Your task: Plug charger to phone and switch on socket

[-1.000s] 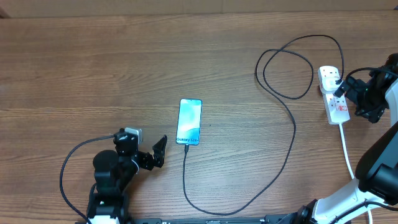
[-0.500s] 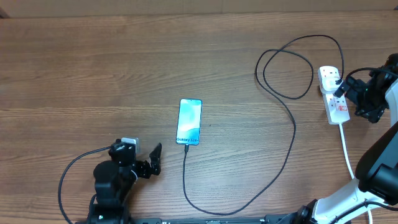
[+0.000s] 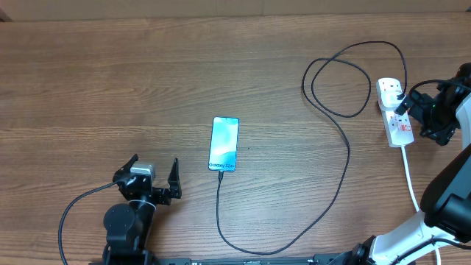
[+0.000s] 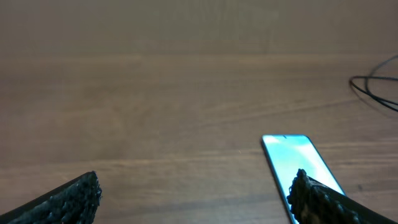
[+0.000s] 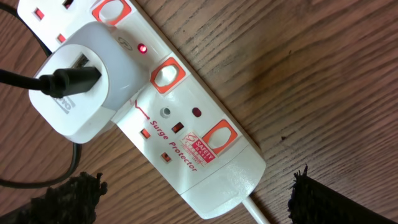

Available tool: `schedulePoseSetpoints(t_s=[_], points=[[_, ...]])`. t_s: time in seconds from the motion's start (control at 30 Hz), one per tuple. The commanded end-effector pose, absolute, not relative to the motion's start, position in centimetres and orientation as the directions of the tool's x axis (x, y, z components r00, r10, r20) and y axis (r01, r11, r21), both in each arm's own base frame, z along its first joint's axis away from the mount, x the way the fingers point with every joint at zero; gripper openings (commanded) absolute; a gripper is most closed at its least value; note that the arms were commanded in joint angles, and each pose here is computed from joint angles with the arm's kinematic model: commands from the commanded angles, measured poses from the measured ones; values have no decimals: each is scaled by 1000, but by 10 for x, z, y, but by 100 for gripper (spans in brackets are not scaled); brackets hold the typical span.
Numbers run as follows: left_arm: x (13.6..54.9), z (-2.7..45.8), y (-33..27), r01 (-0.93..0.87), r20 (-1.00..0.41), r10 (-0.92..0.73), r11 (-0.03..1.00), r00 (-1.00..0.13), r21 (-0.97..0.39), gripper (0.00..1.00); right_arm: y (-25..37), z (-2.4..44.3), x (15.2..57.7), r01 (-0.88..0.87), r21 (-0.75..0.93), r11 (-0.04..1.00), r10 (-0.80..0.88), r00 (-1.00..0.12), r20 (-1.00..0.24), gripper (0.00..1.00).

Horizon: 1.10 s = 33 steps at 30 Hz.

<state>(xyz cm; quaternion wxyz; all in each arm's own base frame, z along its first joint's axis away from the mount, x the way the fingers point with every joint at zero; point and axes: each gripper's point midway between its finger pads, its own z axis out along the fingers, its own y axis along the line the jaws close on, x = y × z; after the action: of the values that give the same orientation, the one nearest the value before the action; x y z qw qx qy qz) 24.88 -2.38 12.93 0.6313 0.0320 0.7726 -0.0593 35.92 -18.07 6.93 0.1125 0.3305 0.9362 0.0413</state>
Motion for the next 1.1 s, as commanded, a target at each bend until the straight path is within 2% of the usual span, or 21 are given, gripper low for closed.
schedulePoseSetpoints(t_s=[0.0, 0.2, 1.07], points=[[248, 136, -14, 79, -987, 38, 997, -158, 26, 100, -186, 82, 365, 601, 162, 783, 622, -750, -225, 100], [246, 155, -8, 43, -995, 71, 997, -75, 68, 100, -186, 82, 365, 601, 162, 783, 622, -750, -225, 100], [246, 156, -11, 58, -995, 72, 996, -71, 68, 100, -186, 82, 365, 601, 162, 783, 622, -750, -225, 100]])
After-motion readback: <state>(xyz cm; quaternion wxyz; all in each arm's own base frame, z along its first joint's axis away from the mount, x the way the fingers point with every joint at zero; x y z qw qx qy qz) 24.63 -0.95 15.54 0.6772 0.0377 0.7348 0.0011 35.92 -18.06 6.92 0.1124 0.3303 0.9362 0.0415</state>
